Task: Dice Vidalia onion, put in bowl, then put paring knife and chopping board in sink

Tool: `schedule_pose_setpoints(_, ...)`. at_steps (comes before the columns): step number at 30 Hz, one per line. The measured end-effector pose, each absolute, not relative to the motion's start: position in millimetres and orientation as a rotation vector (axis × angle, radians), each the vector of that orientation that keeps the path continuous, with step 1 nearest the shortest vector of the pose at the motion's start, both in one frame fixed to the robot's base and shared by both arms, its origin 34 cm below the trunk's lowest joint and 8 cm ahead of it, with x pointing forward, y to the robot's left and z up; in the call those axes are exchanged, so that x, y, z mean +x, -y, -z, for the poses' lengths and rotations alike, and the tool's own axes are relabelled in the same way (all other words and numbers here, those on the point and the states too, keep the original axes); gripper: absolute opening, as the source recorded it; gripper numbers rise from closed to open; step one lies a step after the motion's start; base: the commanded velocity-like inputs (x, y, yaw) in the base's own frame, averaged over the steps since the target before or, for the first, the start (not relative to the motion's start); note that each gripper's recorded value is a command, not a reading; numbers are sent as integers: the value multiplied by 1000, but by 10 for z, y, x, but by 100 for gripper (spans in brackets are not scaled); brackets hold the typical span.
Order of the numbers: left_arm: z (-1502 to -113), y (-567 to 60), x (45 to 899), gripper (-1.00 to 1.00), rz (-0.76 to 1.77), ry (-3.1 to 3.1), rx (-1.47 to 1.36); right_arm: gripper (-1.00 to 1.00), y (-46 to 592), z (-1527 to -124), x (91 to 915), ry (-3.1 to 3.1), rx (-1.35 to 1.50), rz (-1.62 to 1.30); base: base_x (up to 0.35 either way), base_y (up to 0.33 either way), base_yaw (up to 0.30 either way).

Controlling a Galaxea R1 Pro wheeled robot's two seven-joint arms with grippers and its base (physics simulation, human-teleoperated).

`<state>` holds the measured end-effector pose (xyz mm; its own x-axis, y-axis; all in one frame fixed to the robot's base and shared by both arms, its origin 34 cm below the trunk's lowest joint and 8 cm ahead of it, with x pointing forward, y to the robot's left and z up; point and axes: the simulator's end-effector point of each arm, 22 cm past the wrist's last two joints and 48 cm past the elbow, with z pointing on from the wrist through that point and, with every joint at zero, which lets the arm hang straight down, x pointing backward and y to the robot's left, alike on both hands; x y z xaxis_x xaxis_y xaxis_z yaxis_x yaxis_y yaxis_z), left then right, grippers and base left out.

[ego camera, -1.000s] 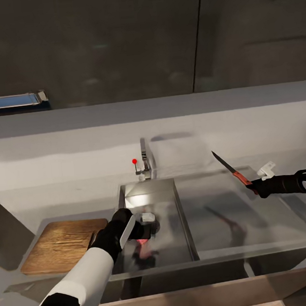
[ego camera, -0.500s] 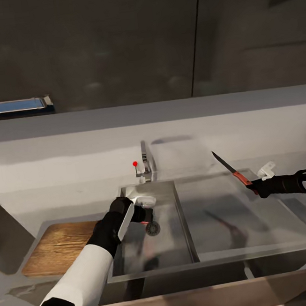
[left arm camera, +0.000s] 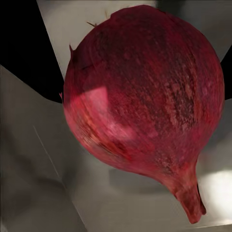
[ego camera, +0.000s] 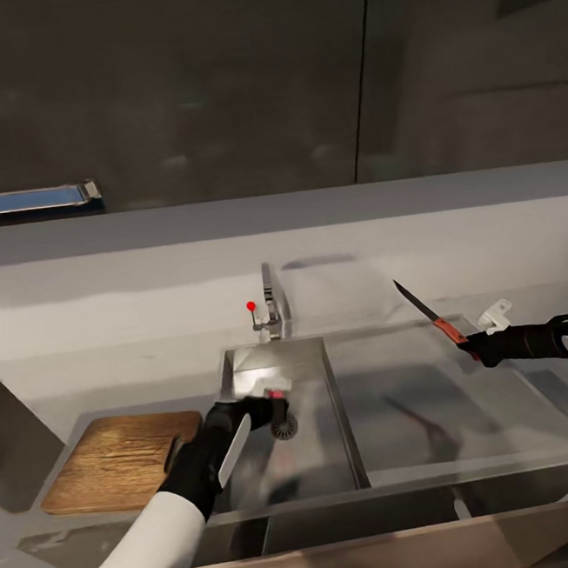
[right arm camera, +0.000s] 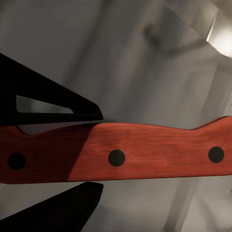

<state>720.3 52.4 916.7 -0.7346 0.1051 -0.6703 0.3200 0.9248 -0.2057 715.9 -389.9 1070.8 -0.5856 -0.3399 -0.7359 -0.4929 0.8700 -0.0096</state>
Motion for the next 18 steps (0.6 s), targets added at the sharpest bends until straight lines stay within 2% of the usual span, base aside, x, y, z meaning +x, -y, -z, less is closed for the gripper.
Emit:
schedule_pose_setpoints(8,-9061,-482,6966,-100,464,-2330,294,-100,3918,-10674,7129,-2277,-583,-252,0,0,0)
schedule_pose_setpoints(12,-9513,-859,6877,-100,438,-2171,317,-100,3931,-10643,7101,-2303,-569,-257,0,0,0)
schedule_pose_setpoints(18,-9978,-1077,6546,-100,438,-2105,392,-100,3937,-10636,7098,-2307,-567,-254,0,0,0)
